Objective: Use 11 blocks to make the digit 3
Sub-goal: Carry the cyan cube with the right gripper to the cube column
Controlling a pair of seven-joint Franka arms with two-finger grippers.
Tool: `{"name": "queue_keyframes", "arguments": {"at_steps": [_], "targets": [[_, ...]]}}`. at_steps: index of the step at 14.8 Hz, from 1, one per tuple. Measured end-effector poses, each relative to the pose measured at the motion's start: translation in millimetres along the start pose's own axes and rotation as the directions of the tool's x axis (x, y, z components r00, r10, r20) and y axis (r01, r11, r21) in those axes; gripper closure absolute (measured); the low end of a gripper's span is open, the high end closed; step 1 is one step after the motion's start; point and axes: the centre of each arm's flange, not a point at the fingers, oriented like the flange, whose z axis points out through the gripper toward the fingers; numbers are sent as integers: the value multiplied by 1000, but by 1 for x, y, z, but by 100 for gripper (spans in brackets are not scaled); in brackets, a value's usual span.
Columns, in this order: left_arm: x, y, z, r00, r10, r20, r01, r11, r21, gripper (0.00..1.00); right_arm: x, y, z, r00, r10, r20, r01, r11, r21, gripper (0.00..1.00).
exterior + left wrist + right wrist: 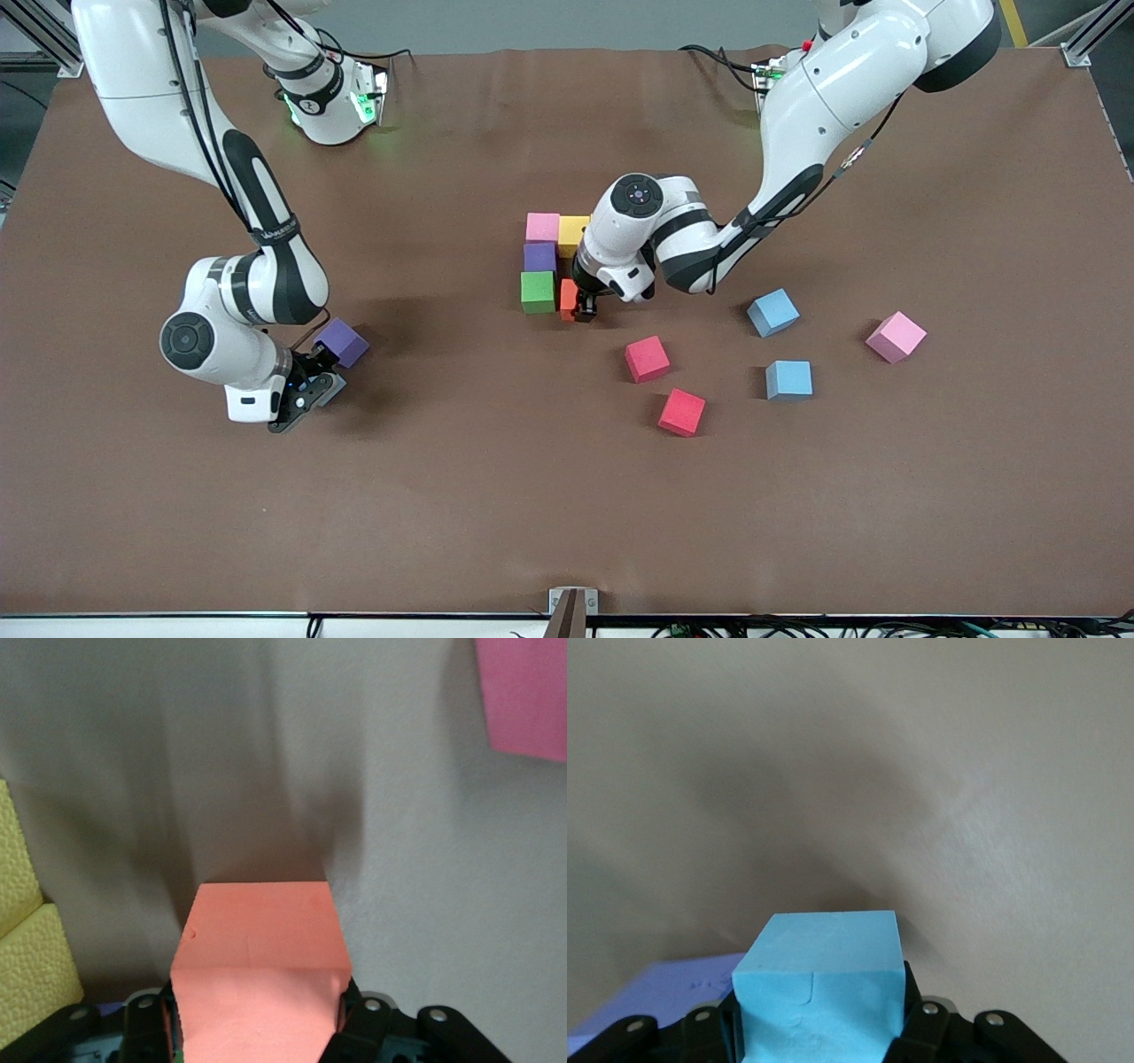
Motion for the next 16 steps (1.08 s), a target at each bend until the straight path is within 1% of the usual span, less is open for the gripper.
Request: {"name": "queue_keyframes", "arguments": {"at_steps": [2,4,6,8,11,15,16], "targets": [[-5,-5,1,1000,5,2,-5,1000,3,38,23,-9,-27,1000,6,8,-6,1000,13,39],[-10,-12,2,1000,16,4,-16,1000,6,38,48,-24,-56,999,38,11,-38,999,17,39],[-12,-14,3,1000,20,5,-21,1000,7,38,72,-48,-74,996,85,11,-86,996,15,39],[-12,-14,3,1000,21,5,-21,1000,7,38,92,-80,-78,986,163,17,-163,986,14,39],[-12,-14,3,1000,20,5,-21,1000,7,38,121,-138,-70,956,293,31,-293,956,7,39],[-12,-14,3,1000,20,5,-20,1000,7,38,148,-206,-47,899,436,48,-436,900,-4,39],[-12,-14,3,1000,20,5,-20,1000,8,33,153,-219,-40,882,469,48,-469,883,-7,39]]}}
